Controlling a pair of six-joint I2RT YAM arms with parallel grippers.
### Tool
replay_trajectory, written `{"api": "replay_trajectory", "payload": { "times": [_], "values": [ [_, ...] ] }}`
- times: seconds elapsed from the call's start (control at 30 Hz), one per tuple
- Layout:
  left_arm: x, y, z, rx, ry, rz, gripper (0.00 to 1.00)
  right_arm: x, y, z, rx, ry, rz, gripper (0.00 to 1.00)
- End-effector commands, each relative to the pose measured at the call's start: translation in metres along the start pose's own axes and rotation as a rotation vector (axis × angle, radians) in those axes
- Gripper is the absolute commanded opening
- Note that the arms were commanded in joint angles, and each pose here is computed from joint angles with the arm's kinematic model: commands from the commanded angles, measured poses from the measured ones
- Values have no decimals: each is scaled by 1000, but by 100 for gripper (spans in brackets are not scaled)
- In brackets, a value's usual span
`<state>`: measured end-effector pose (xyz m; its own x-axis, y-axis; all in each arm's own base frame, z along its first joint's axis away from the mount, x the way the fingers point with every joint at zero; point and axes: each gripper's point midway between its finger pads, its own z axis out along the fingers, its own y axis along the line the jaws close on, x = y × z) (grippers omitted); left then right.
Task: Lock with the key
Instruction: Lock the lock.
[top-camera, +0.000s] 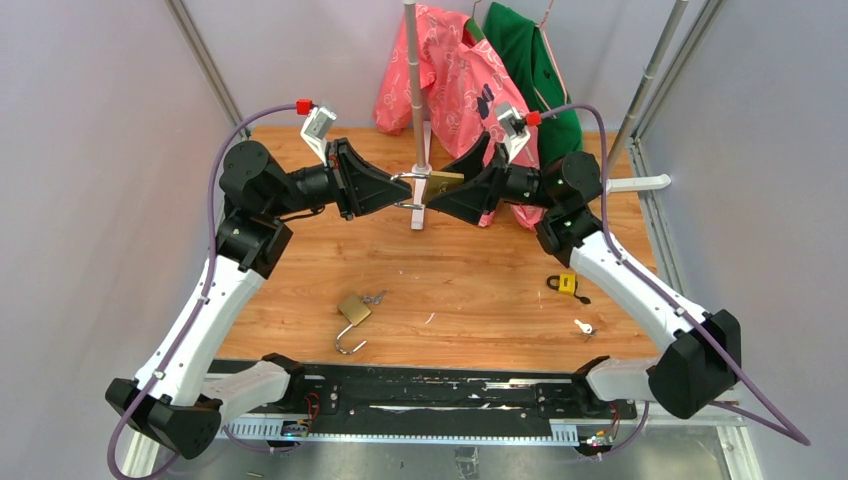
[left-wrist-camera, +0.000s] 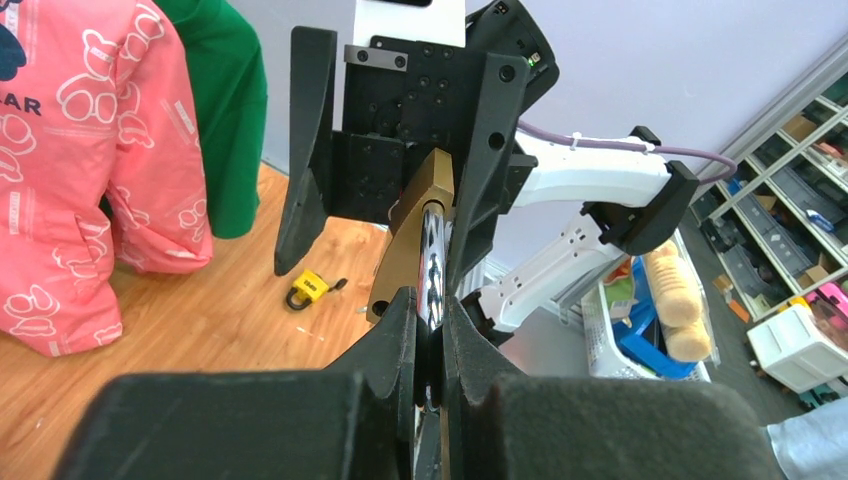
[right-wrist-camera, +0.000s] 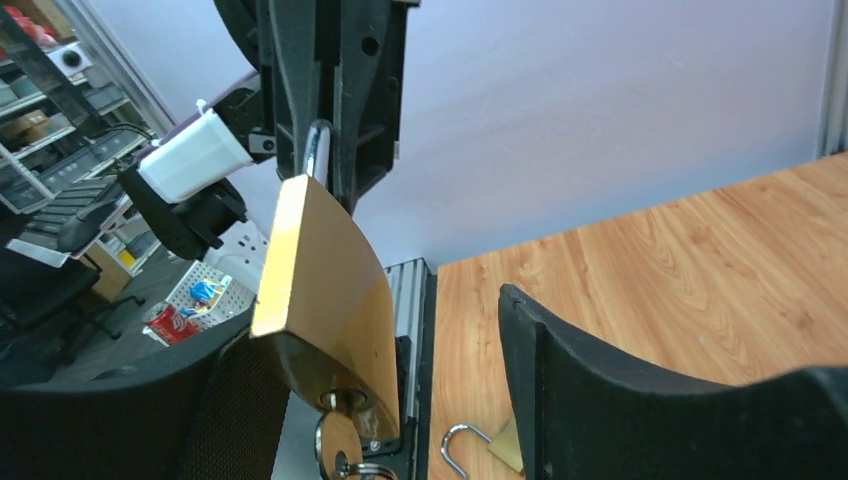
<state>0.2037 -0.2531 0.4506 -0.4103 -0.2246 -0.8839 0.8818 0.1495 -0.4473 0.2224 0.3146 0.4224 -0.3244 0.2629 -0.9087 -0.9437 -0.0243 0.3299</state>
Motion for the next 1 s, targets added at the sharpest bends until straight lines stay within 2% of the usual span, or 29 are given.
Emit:
{"api": "replay_trajectory", "payload": {
  "times": [0.0, 0.17, 0.27, 0.3, 0.37, 0.47, 0.53, 0.83, 0.97],
  "values": [
    [-32, -27, -2, 60, -83, 119, 0, -27, 35, 7, -156, -54, -40, 65],
    [-30, -21, 0, 50, -80, 109, 0, -33, 45, 8, -223, -88, -22, 59],
    [-31, -20, 0, 47, -84, 109, 0, -32, 45, 7, -231, -81, -16, 45],
    [-32, -20, 0, 47, -87, 110, 0, -30, 44, 7, -231, -77, -11, 44],
    [-33, -19, 1, 48, -90, 109, 0, -28, 44, 7, -229, -73, -6, 47],
    [-36, -20, 0, 48, -101, 108, 0, -23, 41, 6, -219, -67, 1, 61],
    [-37, -20, 0, 50, -108, 108, 0, -19, 39, 5, -209, -64, 6, 63],
    [-38, -18, 0, 52, -108, 100, 0, -16, 34, 2, -179, -72, -2, 52],
    [-36, -16, 0, 48, -107, 96, 0, -21, 34, 0, -168, -96, -11, 53]
  ]
}}
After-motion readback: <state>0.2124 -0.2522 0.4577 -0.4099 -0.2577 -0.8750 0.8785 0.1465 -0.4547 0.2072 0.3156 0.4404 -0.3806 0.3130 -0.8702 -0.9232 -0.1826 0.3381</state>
